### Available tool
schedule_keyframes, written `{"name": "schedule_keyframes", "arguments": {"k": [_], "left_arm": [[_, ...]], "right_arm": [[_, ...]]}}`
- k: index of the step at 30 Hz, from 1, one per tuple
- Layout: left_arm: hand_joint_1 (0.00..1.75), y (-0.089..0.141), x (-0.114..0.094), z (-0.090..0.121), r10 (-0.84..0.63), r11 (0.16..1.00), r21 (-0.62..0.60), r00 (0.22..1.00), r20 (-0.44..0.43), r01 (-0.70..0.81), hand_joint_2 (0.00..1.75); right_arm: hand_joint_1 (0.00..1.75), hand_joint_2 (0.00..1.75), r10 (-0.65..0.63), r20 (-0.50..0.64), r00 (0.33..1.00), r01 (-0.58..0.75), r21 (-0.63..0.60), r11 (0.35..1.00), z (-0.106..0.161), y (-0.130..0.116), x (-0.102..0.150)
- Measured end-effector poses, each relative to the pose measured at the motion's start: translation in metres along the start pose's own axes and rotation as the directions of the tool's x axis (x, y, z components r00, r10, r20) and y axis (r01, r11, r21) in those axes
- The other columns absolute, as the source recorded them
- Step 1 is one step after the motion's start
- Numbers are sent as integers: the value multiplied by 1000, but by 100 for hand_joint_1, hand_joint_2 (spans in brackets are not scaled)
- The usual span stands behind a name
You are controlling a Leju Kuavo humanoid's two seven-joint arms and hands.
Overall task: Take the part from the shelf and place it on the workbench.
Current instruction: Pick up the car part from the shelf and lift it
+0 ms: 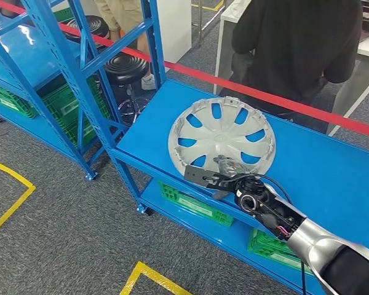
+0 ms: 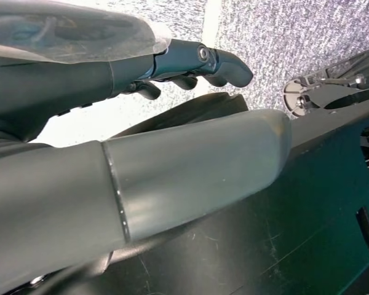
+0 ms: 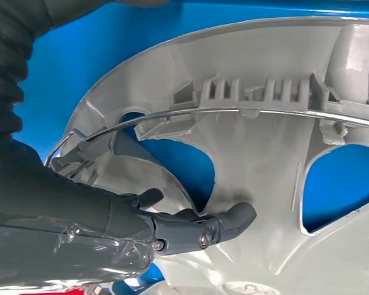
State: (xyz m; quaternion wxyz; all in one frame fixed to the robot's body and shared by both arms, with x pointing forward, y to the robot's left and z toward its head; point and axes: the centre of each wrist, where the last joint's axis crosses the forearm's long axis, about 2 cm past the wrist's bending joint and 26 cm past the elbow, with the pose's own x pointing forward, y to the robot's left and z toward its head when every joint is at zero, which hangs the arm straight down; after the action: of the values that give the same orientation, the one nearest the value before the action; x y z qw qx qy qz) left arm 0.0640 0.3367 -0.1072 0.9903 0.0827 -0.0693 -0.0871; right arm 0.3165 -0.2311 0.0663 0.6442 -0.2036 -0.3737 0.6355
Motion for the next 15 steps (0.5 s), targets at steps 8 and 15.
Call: {"name": "schedule_keyframes", "arguments": {"k": [8, 15], "left_arm": [[0, 0, 0, 0, 4, 1000, -1, 1000, 2, -4, 0], [0, -1, 1, 0, 20, 1000, -12, 1000, 16, -20, 0]], "right_arm": [[158, 175, 5, 1, 1000, -5, -12, 1000, -1, -7, 0], [155, 175, 4, 1, 1000, -4, -1, 1000, -3, -5, 0]]}}
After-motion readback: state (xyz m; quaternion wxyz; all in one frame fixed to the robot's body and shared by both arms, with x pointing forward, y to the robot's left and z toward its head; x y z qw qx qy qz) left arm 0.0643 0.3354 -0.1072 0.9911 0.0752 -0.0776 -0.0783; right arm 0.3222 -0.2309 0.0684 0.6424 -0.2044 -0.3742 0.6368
